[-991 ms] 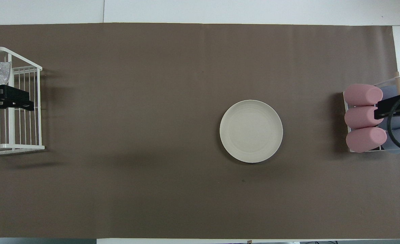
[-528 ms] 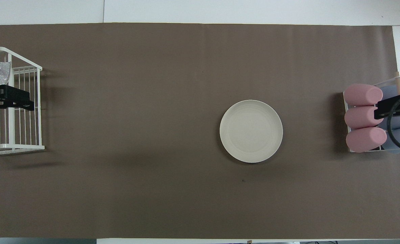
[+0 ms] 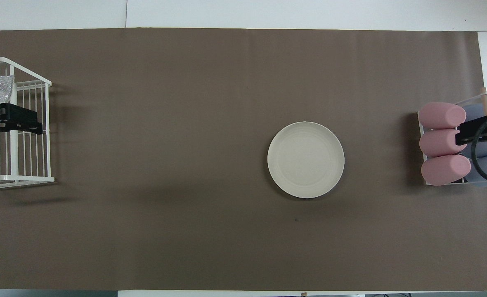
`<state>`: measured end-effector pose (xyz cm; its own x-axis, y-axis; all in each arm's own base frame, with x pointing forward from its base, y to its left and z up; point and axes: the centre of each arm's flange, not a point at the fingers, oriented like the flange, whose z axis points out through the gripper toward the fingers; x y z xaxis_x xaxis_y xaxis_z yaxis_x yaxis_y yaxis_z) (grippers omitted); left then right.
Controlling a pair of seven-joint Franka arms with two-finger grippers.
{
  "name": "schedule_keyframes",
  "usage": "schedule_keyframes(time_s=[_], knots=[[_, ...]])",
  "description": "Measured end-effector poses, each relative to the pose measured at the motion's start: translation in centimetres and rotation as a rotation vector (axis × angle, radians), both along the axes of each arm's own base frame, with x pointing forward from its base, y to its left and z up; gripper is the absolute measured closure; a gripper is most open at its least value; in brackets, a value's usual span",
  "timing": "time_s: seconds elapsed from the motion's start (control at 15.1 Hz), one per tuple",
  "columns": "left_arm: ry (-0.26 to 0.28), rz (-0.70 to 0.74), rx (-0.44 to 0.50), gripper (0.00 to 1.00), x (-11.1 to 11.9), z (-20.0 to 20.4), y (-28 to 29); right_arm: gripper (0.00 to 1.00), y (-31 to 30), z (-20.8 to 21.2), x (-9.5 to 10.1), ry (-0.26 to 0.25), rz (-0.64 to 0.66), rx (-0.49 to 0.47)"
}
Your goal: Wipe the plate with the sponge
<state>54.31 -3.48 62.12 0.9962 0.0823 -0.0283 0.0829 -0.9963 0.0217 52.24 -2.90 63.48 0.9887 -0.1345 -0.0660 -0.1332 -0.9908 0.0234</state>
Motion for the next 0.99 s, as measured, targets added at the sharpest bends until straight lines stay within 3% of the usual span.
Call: schedule_keyframes(time_s=[0.2,0.59,0.99], knots=[[-0.017,0.012,0.047,0.0,0.3,-0.5,-0.4,0.0,0.0,0.0,0.0,0.0,0.0,0.0],[-0.053,-0.106,0.374,0.0,2.4,-4.7,-2.4,0.0,0.0,0.0,0.0,0.0,0.0,0.0],[-0.027,-0.223,0.613,0.0,5.8,-11.4,-2.3,0.0,0.0,0.0,0.0,0.0,0.0,0.0]])
